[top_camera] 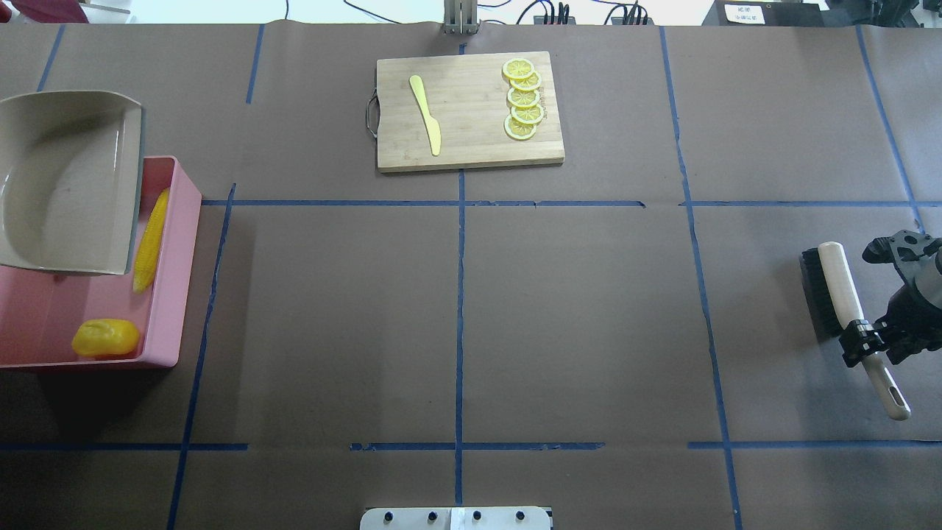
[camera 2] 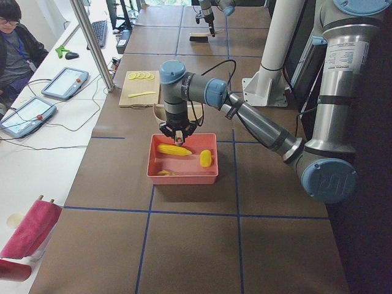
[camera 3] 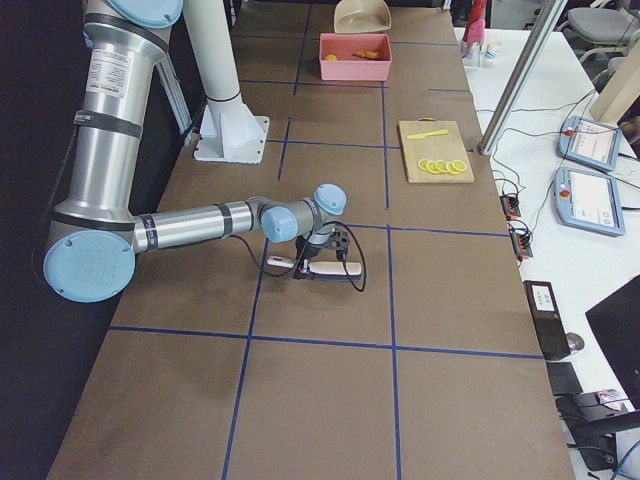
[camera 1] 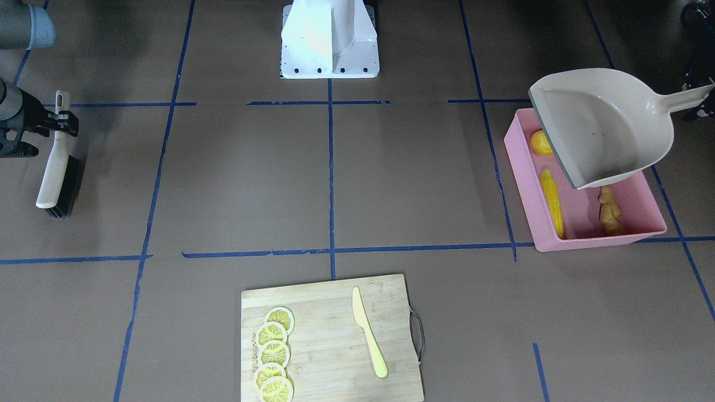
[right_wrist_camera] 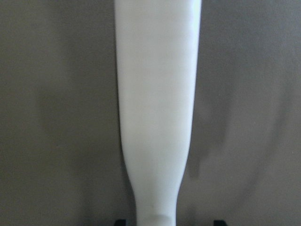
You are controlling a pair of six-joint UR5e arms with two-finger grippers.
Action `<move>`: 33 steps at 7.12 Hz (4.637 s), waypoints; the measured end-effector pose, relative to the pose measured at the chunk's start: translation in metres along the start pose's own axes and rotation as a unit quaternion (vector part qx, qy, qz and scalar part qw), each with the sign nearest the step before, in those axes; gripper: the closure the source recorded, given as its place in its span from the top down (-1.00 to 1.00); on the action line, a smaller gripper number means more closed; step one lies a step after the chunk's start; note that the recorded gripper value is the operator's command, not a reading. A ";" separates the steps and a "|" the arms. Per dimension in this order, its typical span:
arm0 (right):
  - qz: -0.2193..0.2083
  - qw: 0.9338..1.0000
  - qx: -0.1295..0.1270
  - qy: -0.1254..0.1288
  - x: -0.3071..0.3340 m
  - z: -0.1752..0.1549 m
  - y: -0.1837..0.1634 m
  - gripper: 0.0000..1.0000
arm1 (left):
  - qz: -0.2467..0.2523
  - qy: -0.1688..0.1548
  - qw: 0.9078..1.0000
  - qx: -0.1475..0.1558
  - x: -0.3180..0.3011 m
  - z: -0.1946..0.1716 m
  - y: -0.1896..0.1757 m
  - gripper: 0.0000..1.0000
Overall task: Sweep and dump trash into bin
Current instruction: 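Carry the beige dustpan away from the bin toward the table center with the left gripper, then lower the dustpan flat onto the table beside the bin with the left gripper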
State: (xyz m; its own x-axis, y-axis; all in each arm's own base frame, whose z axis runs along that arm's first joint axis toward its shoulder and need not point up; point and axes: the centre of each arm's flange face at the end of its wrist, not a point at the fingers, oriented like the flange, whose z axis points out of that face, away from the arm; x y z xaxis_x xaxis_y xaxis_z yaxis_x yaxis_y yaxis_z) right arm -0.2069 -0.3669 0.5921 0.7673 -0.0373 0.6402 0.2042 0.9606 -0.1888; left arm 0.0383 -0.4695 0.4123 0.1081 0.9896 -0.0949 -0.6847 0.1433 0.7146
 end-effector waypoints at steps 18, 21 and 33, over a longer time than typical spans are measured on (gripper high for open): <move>0.041 0.982 0.183 -0.027 0.087 -0.175 0.004 0.99 | 0.046 0.024 0.999 0.015 0.110 0.234 -0.288 -0.78; 0.043 0.982 0.183 -0.026 0.088 -0.175 0.004 0.99 | 0.053 0.028 0.998 0.015 0.110 0.246 -0.309 -0.71; 0.045 0.982 0.183 -0.026 0.088 -0.175 0.004 0.99 | 0.049 0.027 0.998 0.011 0.113 0.213 -0.319 1.00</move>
State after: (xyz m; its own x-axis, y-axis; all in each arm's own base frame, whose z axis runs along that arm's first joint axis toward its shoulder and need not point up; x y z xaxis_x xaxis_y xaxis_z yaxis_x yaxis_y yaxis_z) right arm -0.0322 -0.4148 0.5180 0.7378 0.0566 0.6726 -0.1017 0.9944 0.0279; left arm 0.4221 -0.4063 0.3210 0.0014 0.9982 -0.0602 -0.6733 0.0455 0.7379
